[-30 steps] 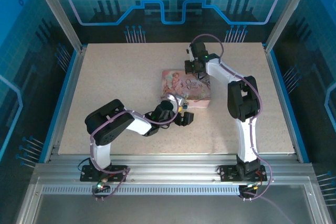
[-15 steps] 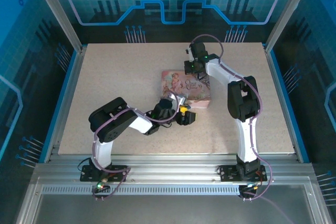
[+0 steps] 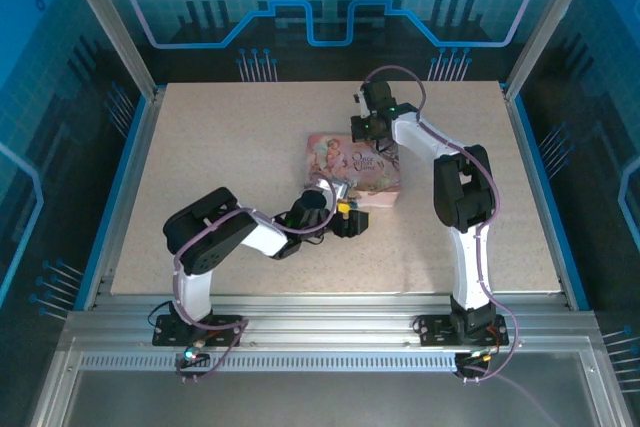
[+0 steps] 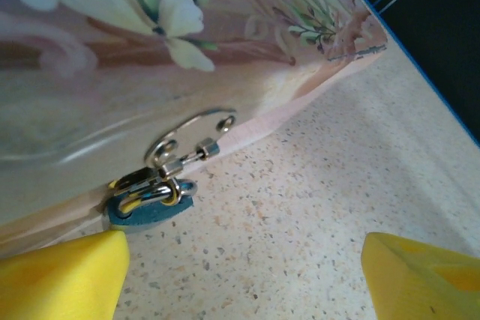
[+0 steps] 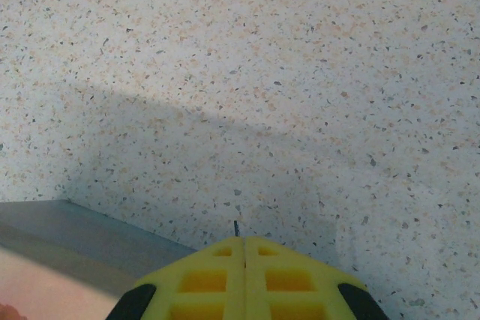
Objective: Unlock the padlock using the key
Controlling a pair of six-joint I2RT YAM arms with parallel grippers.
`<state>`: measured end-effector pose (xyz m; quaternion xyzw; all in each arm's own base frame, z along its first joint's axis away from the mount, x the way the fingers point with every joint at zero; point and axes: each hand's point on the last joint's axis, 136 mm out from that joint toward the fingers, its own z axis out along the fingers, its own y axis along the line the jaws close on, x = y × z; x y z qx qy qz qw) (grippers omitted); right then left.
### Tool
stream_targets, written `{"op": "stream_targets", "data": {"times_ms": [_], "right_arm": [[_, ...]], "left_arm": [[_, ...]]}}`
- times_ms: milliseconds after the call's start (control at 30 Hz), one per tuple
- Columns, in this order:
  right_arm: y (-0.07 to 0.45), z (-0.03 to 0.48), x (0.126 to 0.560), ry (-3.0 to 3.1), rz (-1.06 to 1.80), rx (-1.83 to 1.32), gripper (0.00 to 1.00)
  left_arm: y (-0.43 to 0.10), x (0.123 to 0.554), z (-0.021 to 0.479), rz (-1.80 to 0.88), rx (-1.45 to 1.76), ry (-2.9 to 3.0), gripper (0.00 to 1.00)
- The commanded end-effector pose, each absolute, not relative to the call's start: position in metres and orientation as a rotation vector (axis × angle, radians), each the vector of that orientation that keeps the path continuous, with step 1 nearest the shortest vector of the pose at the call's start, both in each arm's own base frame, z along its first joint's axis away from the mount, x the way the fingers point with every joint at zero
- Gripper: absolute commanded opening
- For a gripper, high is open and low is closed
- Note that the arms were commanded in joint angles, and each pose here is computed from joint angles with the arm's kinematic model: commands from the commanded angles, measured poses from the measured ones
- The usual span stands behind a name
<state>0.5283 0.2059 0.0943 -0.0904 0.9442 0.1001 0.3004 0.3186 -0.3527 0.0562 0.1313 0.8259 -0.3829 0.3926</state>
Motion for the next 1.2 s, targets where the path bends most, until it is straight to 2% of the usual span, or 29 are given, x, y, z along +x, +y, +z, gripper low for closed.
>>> {"op": "stream_targets", "data": {"times_ms": [0,233,367,467,733,1167], "right_arm": [[0.216,0.068,0.492,2.64,0.286,-0.303,0.0],[0.217,0.071,0.49,2.632,0.294,-0.309,0.0],[0.217,0.072,0.49,2.626,0.297,-0.311,0.0],[0.217,0.073,0.49,2.624,0.297,-0.313,0.0],[0.217,0.074,0.489,2.62,0.299,-0.312,0.0],[0.216,0.074,0.488,2.621,0.3,-0.308,0.0]], "left_arm": [[-0.34,0.335,0.073,-0.805,0.313,2.02,0.84],[-0.348,0.338,0.068,-0.751,0.329,2.03,0.85],[-0.359,0.339,0.067,-0.787,0.343,2.037,0.85],[-0.371,0.331,0.077,-0.914,0.389,1.98,0.85],[-0.363,0.333,0.097,-1.179,0.333,1.924,0.73],[-0.363,0.334,0.08,-1.204,0.265,1.967,0.68]]}}
